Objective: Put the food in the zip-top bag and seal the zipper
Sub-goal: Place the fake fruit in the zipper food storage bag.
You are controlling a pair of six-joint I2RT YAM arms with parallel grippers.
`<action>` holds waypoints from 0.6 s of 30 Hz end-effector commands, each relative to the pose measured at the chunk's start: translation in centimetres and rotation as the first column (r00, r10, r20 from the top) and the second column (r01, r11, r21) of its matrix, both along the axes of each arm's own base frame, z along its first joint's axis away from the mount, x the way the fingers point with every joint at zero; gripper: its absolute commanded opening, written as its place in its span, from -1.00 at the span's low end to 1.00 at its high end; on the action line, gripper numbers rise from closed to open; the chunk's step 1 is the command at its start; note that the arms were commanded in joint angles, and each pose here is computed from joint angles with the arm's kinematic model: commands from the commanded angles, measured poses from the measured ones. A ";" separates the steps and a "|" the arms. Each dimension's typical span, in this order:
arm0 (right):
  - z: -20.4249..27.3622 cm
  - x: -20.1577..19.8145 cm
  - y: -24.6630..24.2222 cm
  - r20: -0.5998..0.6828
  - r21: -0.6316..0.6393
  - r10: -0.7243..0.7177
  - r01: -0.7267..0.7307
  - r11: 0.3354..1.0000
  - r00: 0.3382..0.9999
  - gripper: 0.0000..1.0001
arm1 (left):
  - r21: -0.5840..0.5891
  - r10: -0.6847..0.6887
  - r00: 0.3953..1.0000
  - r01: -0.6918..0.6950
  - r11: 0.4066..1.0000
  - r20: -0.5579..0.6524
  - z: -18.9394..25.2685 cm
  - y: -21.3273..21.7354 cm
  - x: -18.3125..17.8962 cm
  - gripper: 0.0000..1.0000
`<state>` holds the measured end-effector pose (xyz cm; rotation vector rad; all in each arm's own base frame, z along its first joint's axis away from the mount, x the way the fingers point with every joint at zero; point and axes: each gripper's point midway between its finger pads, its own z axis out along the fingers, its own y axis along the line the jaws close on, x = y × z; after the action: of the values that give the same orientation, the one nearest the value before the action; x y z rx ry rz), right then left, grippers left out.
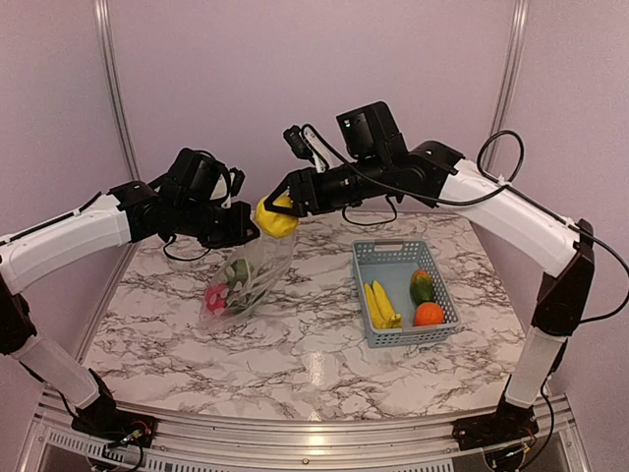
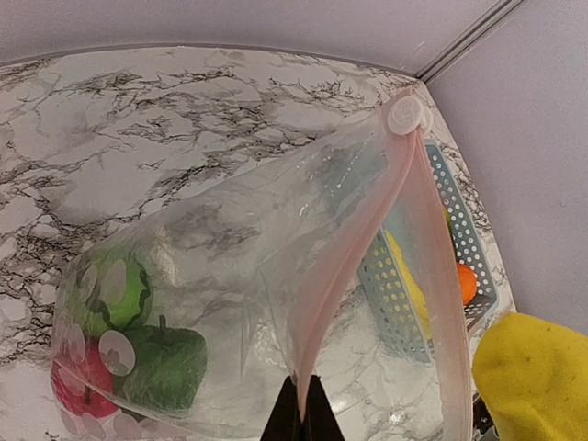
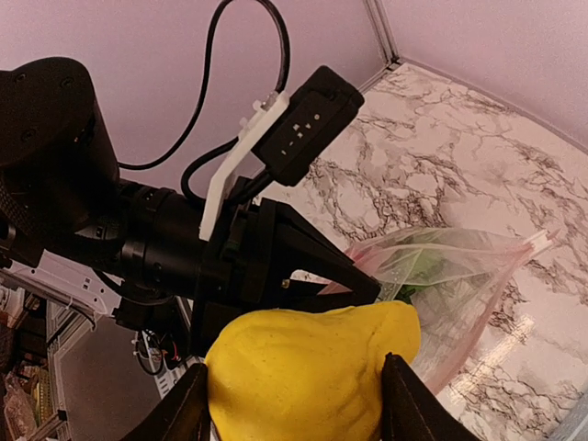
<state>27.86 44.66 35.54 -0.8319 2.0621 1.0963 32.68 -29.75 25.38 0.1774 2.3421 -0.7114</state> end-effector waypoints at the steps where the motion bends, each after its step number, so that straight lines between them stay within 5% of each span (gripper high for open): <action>1: -1.4 0.0 0.9 0.008 -0.026 0.008 -0.008 1.000 1.000 0.09 | -0.023 0.005 1.000 -0.005 1.000 -0.005 0.7 0.2 -0.1 -1.00; 8: -4.2 1.2 0.6 0.000 -0.094 -0.050 0.050 0.994 0.999 0.10 | -0.020 0.004 1.000 -0.004 1.000 -0.009 1.0 0.4 -0.4 -1.00; 13: -4.2 1.7 0.3 0.010 -0.113 -0.085 0.085 0.990 0.996 0.49 | -0.027 0.013 1.000 -0.013 1.000 0.006 1.8 0.8 -0.6 -1.00; 16: -3.1 1.6 -0.1 0.024 -0.103 -0.090 0.092 0.990 0.996 0.88 | -0.026 0.020 1.000 -0.020 0.999 0.010 1.9 1.0 -0.6 -1.00; 18: -2.4 1.4 -0.2 0.020 -0.091 -0.086 0.088 0.992 0.996 0.91 | -0.027 0.024 1.000 -0.024 0.999 0.011 1.9 1.1 -0.6 -1.00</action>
<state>29.68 44.69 30.74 -0.7930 2.1693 0.9490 32.41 -29.64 25.91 0.1625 2.3373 -0.7308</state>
